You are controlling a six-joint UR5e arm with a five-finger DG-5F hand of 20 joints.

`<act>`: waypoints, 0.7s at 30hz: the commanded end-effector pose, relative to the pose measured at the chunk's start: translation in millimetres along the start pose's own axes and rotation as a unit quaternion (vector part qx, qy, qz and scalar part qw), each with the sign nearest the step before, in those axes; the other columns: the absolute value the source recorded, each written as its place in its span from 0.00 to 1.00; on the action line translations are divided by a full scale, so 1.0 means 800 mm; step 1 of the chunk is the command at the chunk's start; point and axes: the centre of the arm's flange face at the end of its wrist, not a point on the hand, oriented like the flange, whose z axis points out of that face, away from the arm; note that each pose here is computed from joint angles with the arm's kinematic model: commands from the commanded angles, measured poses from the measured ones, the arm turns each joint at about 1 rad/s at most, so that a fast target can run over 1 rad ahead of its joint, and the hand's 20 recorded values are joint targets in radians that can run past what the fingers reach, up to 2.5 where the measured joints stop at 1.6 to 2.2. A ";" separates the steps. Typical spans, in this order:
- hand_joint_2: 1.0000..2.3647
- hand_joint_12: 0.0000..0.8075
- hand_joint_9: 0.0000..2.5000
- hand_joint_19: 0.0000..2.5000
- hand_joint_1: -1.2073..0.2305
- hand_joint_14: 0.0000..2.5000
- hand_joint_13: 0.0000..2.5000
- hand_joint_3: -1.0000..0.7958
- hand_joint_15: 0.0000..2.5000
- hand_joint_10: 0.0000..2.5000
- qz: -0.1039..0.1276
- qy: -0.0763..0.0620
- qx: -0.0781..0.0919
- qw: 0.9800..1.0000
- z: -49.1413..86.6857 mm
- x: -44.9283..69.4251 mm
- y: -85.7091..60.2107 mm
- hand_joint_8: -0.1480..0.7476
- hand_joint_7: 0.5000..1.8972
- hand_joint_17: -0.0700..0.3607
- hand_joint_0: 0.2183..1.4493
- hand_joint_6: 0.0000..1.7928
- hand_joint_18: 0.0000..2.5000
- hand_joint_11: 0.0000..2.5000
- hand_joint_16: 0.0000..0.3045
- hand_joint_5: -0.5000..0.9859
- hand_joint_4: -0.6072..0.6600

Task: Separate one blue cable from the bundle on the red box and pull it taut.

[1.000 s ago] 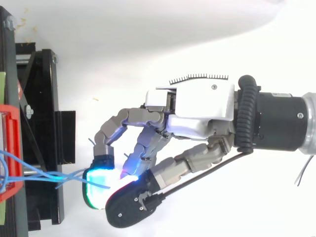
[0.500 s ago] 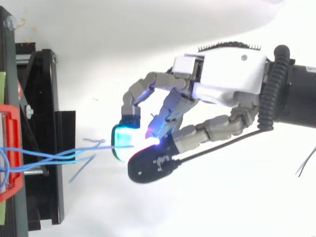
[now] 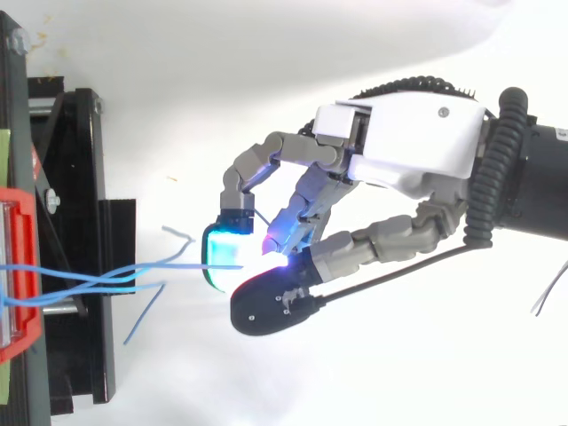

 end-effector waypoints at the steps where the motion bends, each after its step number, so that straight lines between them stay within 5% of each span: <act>1: 0.01 0.44 0.44 0.23 0.26 0.01 0.37 0.42 0.26 0.01 0.000 0.002 -0.005 1.000 0.001 0.003 0.000 0.35 0.38 0.37 0.31 0.51 0.36 0.19 0.13 0.30 0.50; 7: 0.01 0.43 0.44 0.23 0.26 0.01 0.38 0.42 0.27 0.01 0.002 0.001 -0.011 1.000 0.004 0.003 -0.009 0.35 0.38 0.37 0.31 0.51 0.36 0.20 0.13 0.30 0.50; 13: 0.01 0.43 0.44 0.23 0.26 0.01 0.38 0.42 0.26 0.01 0.005 0.003 -0.018 1.000 0.007 0.003 -0.043 0.35 0.38 0.38 0.31 0.51 0.36 0.20 0.13 0.30 0.50; 21: 0.01 0.44 0.44 0.23 0.26 0.01 0.37 0.42 0.27 0.01 0.012 0.004 -0.035 0.999 0.012 0.005 -0.042 0.35 0.38 0.38 0.31 0.51 0.36 0.20 0.13 0.30 0.50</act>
